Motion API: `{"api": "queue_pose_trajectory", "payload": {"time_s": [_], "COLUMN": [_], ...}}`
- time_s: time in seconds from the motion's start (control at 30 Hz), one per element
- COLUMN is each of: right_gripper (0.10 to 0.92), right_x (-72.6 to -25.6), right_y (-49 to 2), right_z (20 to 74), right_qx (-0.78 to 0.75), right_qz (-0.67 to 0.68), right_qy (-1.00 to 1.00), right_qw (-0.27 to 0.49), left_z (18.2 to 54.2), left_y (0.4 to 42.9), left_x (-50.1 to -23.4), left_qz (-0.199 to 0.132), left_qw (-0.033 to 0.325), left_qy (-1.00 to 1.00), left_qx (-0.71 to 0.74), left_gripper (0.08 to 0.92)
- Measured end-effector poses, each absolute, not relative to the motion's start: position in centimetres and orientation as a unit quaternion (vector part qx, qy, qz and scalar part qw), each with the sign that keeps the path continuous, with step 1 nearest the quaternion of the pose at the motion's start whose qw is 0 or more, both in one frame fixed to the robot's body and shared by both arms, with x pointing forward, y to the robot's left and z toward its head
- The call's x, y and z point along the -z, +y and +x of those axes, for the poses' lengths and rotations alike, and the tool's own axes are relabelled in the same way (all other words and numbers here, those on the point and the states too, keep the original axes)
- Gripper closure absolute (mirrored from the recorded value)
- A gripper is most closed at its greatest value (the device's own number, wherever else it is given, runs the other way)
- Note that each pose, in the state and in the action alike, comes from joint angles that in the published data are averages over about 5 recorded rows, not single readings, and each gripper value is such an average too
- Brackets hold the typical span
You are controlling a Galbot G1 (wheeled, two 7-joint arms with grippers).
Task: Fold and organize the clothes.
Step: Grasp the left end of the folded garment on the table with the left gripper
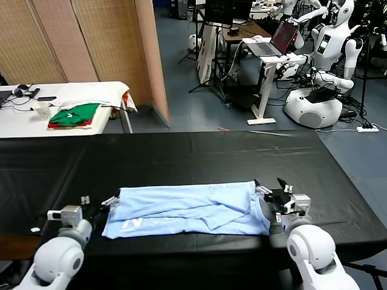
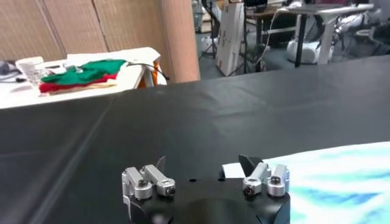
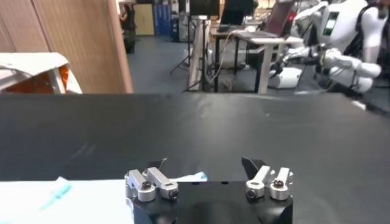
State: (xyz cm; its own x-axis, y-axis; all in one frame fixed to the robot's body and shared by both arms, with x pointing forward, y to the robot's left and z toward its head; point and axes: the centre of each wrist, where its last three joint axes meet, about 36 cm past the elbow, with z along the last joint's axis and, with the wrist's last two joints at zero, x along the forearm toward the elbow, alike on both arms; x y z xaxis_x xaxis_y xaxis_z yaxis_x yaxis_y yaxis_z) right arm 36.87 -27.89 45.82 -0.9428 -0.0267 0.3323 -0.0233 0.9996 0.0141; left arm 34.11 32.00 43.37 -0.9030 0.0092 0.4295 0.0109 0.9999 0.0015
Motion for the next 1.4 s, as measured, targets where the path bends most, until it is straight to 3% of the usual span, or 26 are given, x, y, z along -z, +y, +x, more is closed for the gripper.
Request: {"api": "queue_pose_trajectory", "payload": {"time_s": [0.23, 0.77, 0.87, 1.0, 1.27, 1.4], "right_gripper": [0.115, 0.115, 0.115, 0.115, 0.115, 0.115], "right_x": [-46.1, -46.4, -46.4, -46.4, -46.4, -46.3], "right_y": [-28.2, -27.7, -27.8, -27.8, -27.7, -27.6], "right_z": [35.7, 35.0, 35.0, 34.9, 35.2, 35.4], "right_qx": [0.005, 0.006, 0.006, 0.005, 0.005, 0.007], "right_qz": [0.008, 0.01, 0.01, 0.01, 0.01, 0.011], "right_qy": [-0.986, -0.986, -0.986, -0.986, -0.986, -0.986], "right_qw": [0.167, 0.166, 0.166, 0.167, 0.165, 0.164], "left_z": [32.1, 31.0, 30.9, 30.9, 30.8, 30.9], "left_y": [30.6, 30.9, 30.9, 30.9, 30.6, 30.4], "left_x": [-41.9, -39.4, -39.1, -38.9, -39.0, -39.1], "left_qz": [-0.004, 0.01, 0.011, 0.011, 0.005, 0.0], "left_qw": [0.23, 0.241, 0.243, 0.247, 0.256, 0.257], "left_qy": [-0.973, -0.97, -0.969, -0.967, -0.964, -0.964], "left_qx": [-0.029, -0.039, -0.041, -0.058, -0.078, -0.063], "left_gripper": [0.093, 0.093, 0.131, 0.265, 0.723, 0.81]}}
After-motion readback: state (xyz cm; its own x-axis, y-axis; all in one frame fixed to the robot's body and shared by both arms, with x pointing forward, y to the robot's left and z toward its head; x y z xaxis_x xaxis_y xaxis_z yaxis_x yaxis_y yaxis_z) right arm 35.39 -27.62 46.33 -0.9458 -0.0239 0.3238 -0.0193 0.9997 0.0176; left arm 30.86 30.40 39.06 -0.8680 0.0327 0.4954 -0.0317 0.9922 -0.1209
